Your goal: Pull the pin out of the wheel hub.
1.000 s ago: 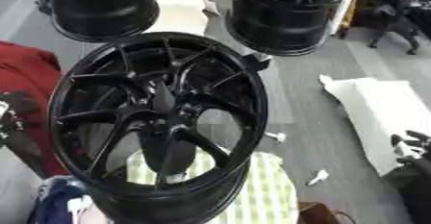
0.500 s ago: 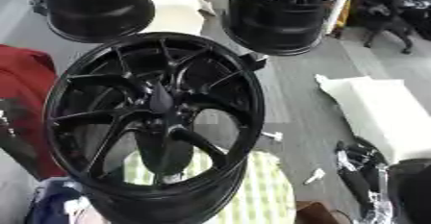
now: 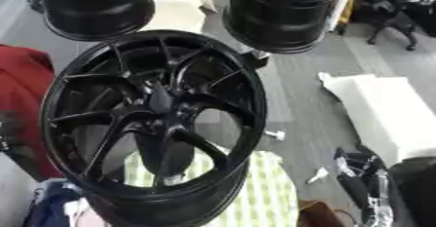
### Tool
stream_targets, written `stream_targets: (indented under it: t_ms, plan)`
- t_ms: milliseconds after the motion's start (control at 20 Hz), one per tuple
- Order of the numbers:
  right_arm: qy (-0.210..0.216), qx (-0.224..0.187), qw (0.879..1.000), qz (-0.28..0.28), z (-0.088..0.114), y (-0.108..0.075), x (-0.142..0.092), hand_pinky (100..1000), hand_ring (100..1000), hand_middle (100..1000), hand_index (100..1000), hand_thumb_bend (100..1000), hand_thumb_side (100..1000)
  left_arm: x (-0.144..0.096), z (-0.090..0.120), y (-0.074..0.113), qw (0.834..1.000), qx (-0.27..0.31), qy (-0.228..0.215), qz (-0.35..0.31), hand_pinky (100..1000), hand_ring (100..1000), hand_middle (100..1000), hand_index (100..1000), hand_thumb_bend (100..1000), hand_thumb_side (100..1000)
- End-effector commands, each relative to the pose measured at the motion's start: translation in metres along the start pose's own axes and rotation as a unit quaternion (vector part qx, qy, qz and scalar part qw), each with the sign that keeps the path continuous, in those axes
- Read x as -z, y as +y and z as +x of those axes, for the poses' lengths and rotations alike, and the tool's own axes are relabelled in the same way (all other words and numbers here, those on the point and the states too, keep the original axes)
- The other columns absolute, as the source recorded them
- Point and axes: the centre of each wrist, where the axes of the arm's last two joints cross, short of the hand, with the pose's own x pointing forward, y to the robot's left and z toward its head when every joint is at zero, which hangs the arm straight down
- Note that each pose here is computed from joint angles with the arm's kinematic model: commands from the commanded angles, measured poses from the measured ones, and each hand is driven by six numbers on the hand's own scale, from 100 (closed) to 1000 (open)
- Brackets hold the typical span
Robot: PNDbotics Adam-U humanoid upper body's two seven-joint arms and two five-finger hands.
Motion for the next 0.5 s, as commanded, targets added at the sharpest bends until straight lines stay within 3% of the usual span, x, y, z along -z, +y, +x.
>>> stream_targets:
  t_ms: [50,500]
  plan:
    - [0.002,-0.012,1.000,-0.005,-0.003,-0.003,0.003,644,642,602,796,283,334,0.002,-0.001,0.006,1.000,0.017,-0.002,0.010,659,777,683,814,100,578]
    - [0.027,-0.009,0.999,-0.018,-0.020,-0.003,-0.001,639,628,591,783,263,326,0.002,-0.024,0.004,0.999,0.019,0.019,0.021,658,774,678,809,100,565]
